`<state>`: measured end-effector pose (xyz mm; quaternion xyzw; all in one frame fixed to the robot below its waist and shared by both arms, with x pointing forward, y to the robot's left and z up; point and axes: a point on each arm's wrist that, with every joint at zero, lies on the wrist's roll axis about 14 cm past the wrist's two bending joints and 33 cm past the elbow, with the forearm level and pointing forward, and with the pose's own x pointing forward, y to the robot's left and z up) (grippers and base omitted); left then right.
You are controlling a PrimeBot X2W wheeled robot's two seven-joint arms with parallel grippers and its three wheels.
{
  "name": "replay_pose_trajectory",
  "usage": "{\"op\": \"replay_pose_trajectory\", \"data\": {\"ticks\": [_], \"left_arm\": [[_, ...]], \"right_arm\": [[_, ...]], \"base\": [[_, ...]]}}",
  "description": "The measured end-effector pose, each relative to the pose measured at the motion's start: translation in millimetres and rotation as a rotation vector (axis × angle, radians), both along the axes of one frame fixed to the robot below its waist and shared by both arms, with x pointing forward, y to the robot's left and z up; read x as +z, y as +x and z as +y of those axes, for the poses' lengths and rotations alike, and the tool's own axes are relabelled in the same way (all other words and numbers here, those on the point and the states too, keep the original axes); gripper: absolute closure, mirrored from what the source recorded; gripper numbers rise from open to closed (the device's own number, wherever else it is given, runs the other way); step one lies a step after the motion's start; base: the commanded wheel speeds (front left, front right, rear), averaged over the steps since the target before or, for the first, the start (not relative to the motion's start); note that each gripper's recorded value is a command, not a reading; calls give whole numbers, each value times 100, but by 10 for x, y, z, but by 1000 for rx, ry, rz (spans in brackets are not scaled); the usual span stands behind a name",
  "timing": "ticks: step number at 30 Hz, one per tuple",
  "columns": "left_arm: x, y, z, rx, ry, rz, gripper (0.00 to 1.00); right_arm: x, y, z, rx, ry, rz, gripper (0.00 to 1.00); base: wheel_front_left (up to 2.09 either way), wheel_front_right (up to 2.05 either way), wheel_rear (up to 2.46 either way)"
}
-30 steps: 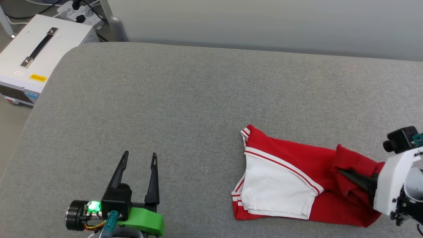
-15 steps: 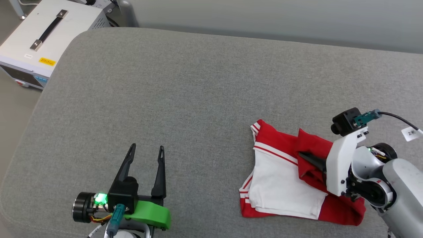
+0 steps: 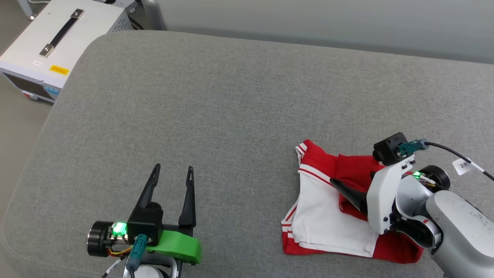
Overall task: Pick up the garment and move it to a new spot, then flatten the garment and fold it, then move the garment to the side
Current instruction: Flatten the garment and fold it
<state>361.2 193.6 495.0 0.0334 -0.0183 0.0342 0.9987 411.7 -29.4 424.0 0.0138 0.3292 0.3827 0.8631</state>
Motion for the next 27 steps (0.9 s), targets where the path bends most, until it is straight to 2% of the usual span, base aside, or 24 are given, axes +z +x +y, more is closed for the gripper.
{"op": "replay_pose_trajectory", "data": {"ticks": [4,8,11,14,20,27], "left_arm": [[43,-19,-6,-2,-1,-14,0],[83,-14,-51,-18,-4,-28,0],[111,-6,-90,-32,-5,-38,0],[157,18,-125,-44,-5,-53,0],[232,33,-190,-66,-8,-78,0],[272,7,-218,-79,-4,-90,0]], "right_arm": [[362,80,-60,-30,76,-169,0],[756,192,-300,-114,133,-355,0],[1078,292,-572,-198,146,-528,0],[1381,358,-919,-337,181,-681,0],[1567,211,-1378,-513,166,-865,0],[1511,-83,-1545,-598,110,-940,0]], "base": [[0,0,0],[0,0,0],[0,0,0],[0,0,0],[0,0,0],[0,0,0]]}}
